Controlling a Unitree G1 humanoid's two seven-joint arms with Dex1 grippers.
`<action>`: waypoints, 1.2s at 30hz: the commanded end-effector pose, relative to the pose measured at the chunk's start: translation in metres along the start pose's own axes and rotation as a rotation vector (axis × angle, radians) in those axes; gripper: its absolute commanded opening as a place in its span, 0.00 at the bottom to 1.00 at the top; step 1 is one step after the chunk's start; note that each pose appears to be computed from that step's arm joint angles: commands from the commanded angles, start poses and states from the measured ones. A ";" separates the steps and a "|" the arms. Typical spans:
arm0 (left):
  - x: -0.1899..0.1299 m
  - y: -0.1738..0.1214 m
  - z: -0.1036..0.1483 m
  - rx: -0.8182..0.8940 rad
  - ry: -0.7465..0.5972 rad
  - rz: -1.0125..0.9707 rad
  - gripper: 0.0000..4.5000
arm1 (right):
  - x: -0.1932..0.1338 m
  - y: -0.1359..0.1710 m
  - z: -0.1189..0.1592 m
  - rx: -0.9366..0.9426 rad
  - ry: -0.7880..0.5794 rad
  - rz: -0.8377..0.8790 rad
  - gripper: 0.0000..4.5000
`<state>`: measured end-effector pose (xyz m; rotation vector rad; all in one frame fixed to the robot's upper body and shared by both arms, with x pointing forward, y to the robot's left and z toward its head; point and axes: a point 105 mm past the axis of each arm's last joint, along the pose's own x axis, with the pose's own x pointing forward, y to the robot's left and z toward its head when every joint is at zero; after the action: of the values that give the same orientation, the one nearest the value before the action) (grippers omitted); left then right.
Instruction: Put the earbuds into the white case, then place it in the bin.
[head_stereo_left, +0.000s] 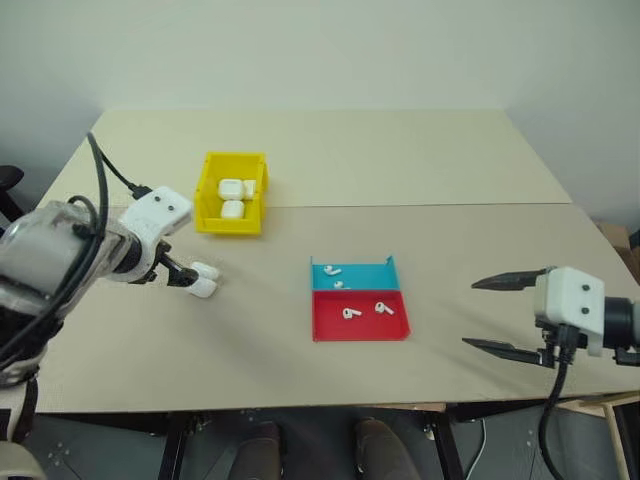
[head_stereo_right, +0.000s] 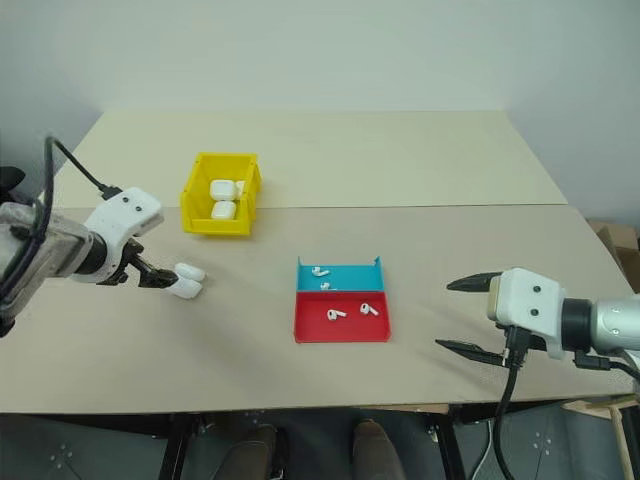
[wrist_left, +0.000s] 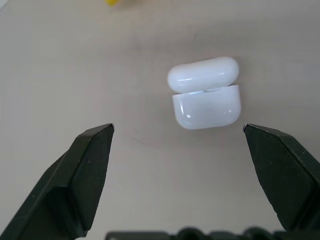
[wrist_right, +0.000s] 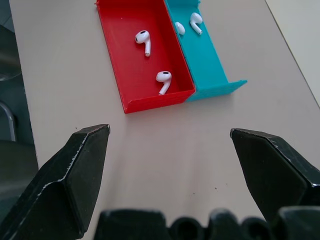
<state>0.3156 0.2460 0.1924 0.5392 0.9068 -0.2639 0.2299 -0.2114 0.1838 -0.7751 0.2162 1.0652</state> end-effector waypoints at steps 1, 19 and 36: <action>0.001 0.002 0.001 -0.022 0.058 -0.054 1.00 | 0.000 -0.006 0.003 -0.006 0.001 -0.008 0.99; 0.042 -0.013 0.015 -0.039 0.164 -0.233 1.00 | 0.003 0.002 0.001 0.038 0.042 0.001 0.99; 0.058 -0.015 0.015 -0.036 0.207 -0.215 1.00 | 0.010 0.004 -0.014 0.055 0.122 -0.019 0.99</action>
<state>0.3503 0.2243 0.1394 0.4421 1.1909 -0.4139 0.2324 -0.2135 0.1617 -0.7540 0.3487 0.9996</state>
